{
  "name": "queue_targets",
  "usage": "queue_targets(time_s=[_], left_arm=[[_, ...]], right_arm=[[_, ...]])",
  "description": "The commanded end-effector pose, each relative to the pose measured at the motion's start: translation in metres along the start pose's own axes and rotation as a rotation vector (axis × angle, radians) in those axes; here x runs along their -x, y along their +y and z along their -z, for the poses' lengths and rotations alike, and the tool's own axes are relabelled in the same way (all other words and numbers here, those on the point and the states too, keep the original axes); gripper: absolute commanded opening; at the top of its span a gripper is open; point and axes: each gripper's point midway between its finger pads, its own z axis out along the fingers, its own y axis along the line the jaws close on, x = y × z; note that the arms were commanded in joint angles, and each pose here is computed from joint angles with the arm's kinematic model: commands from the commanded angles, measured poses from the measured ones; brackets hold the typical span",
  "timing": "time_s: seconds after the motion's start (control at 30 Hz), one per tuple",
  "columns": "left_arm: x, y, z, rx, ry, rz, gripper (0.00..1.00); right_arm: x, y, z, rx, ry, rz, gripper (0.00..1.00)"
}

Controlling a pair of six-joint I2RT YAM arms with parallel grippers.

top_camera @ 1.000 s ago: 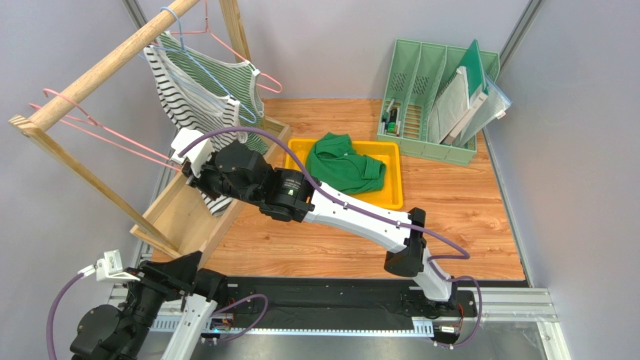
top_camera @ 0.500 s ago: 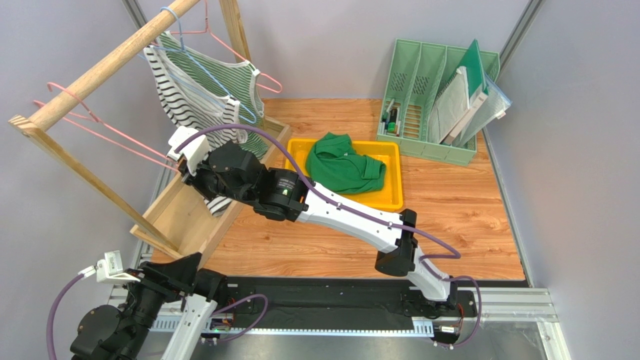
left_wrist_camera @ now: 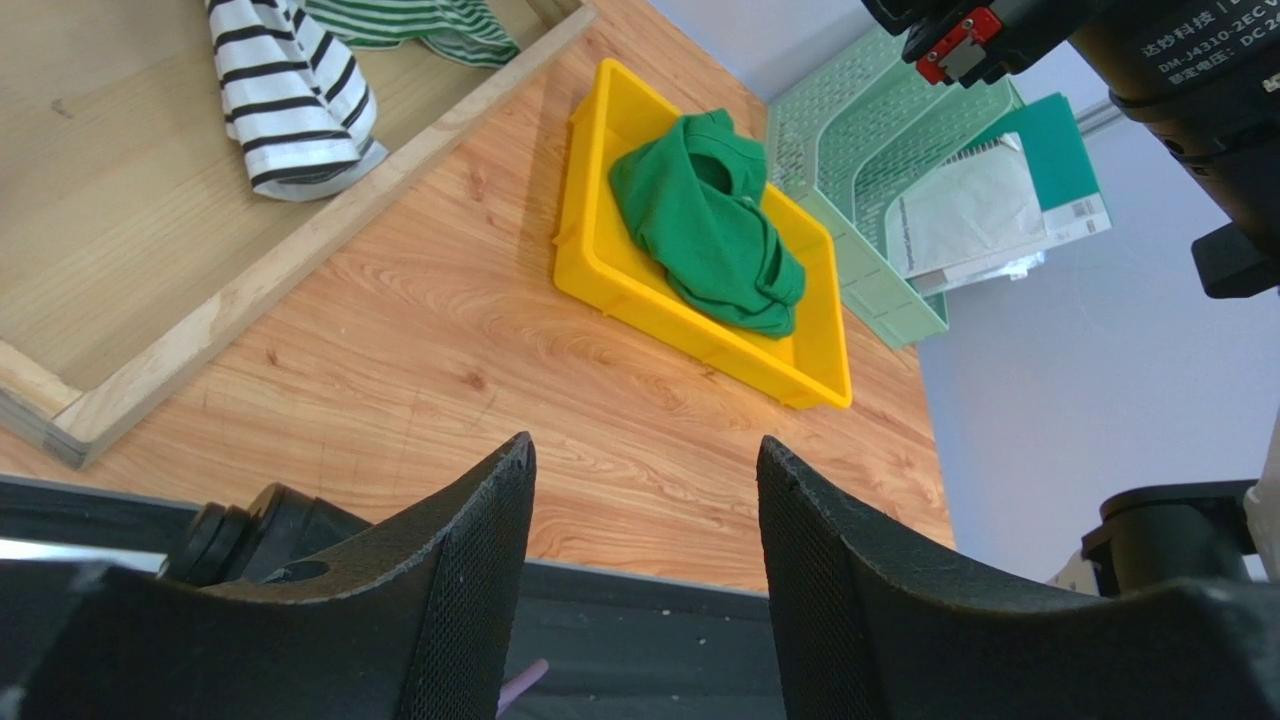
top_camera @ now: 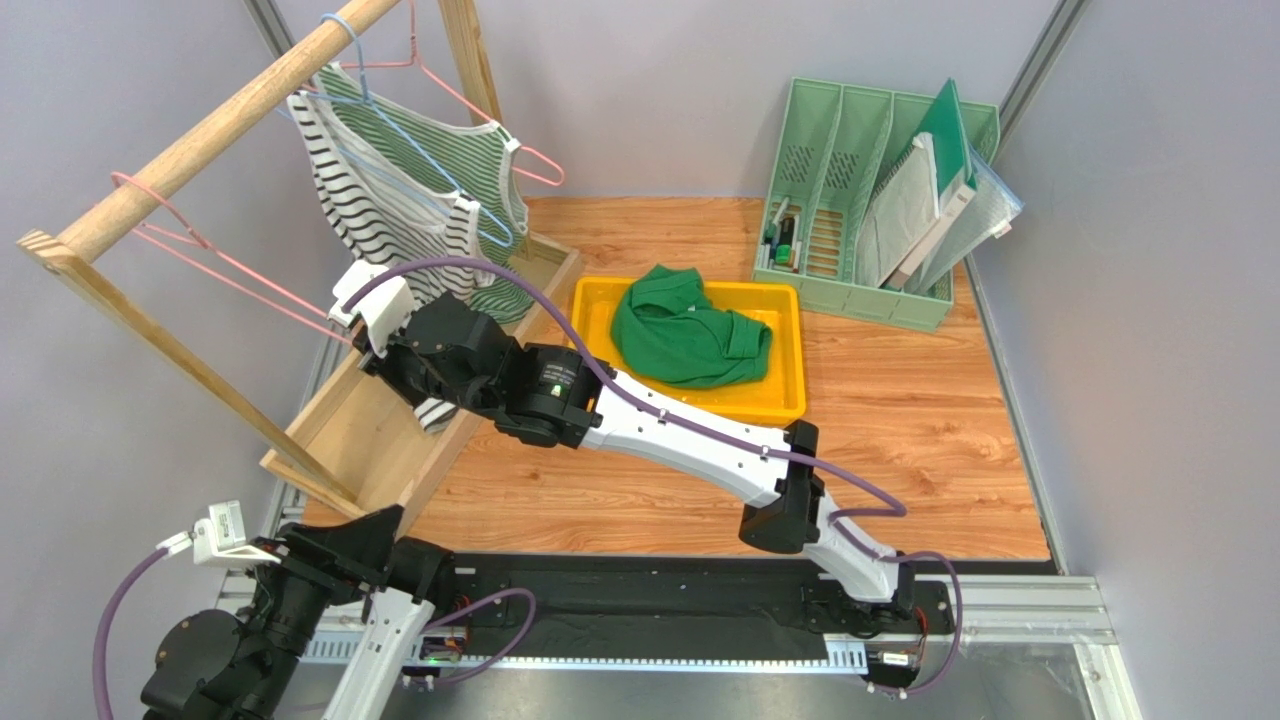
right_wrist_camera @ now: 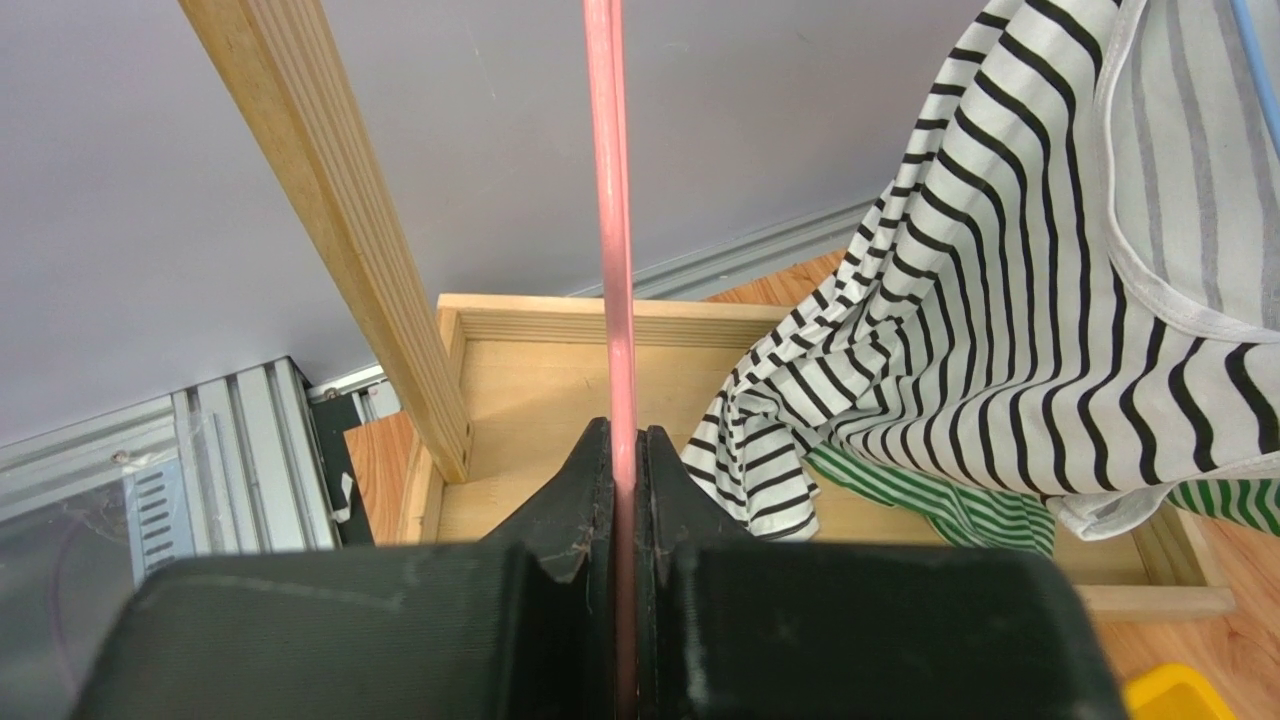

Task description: Remove the tank top from the hanger

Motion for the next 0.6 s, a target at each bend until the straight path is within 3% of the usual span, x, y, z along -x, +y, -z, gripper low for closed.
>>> queue_targets(time_s=[0.0,0.23,0.57], left_arm=[[-0.003,0.003,0.023,-0.1,-0.085,0.029,0.62],[-0.001,-0.002,0.026,-0.123,-0.088,0.036,0.62],[0.004,-0.008,0.033,-0.152,-0.109,0.037,0.62]], right_arm=[[0.019,-0.002,0.002,-0.018,-0.056,-0.02,0.0],[0.017,-0.001,0.005,-0.013,-0.048,-0.027,0.01],[0.019,-0.001,0.01,-0.009,-0.047,-0.044,0.23]])
